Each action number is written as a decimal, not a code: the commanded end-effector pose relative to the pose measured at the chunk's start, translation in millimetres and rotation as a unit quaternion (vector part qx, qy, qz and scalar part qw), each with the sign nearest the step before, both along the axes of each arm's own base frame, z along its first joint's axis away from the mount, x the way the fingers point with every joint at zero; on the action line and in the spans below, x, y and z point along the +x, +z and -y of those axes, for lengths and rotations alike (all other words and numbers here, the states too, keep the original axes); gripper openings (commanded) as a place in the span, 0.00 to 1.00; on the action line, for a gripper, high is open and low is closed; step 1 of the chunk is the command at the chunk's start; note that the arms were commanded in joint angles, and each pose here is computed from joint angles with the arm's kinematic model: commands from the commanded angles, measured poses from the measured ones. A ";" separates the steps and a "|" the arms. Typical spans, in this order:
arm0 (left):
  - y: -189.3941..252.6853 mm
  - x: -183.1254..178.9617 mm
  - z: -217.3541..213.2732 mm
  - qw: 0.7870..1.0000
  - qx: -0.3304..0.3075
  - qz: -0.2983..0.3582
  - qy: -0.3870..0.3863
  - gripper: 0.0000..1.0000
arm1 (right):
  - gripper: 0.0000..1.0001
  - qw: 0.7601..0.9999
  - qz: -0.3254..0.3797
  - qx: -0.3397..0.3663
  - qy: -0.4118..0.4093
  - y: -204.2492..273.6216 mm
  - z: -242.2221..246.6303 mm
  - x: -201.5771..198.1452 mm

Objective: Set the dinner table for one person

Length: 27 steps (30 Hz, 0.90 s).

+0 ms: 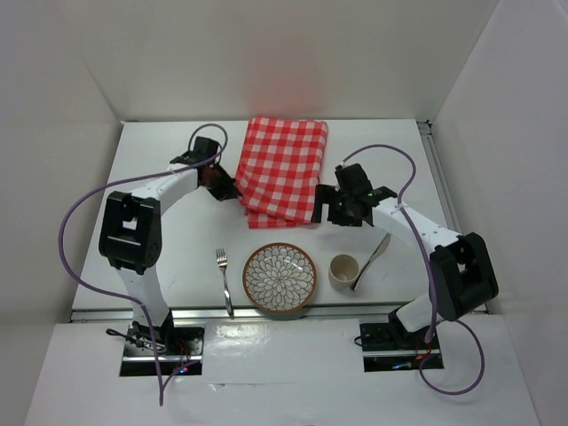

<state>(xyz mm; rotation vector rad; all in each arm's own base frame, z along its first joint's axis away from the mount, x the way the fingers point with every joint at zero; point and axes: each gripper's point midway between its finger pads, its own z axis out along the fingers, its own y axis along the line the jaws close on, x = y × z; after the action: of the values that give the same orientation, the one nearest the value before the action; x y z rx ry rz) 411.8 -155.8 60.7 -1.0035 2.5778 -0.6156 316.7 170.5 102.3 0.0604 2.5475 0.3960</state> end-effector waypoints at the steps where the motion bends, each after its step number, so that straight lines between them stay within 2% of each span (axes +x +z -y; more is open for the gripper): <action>1: 54.0 30.8 13.2 0.997 -0.004 0.071 -0.043 0.00 | 1.00 0.996 0.038 0.071 0.043 16.1 -31.4 3.5; 6: 133.9 53.0 31.8 0.984 -0.030 0.155 -0.084 0.00 | 1.00 0.993 0.048 0.090 0.065 1.8 -52.0 3.0; 12: 186.0 54.1 49.1 0.971 -0.059 0.208 -0.102 0.00 | 1.00 0.989 0.074 0.110 0.060 -8.7 -89.5 8.6; 19: 231.7 60.8 64.5 0.959 -0.077 0.255 -0.099 0.00 | 1.00 0.993 0.066 0.082 -0.054 -40.3 -105.1 22.9; 23: 255.5 64.2 65.6 0.951 -0.082 0.281 -0.099 0.00 | 1.00 0.984 0.057 0.114 -0.124 -45.5 -107.2 27.2; 27: 273.2 63.7 65.4 0.947 -0.084 0.295 -0.100 0.00 | 0.94 0.977 0.081 0.149 -0.129 -40.4 -113.6 34.3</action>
<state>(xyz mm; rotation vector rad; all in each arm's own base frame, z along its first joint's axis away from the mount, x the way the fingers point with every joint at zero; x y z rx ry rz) 479.1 -221.3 281.0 -0.5307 2.2353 -0.9628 330.1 276.7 46.5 0.3256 2.3987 0.5719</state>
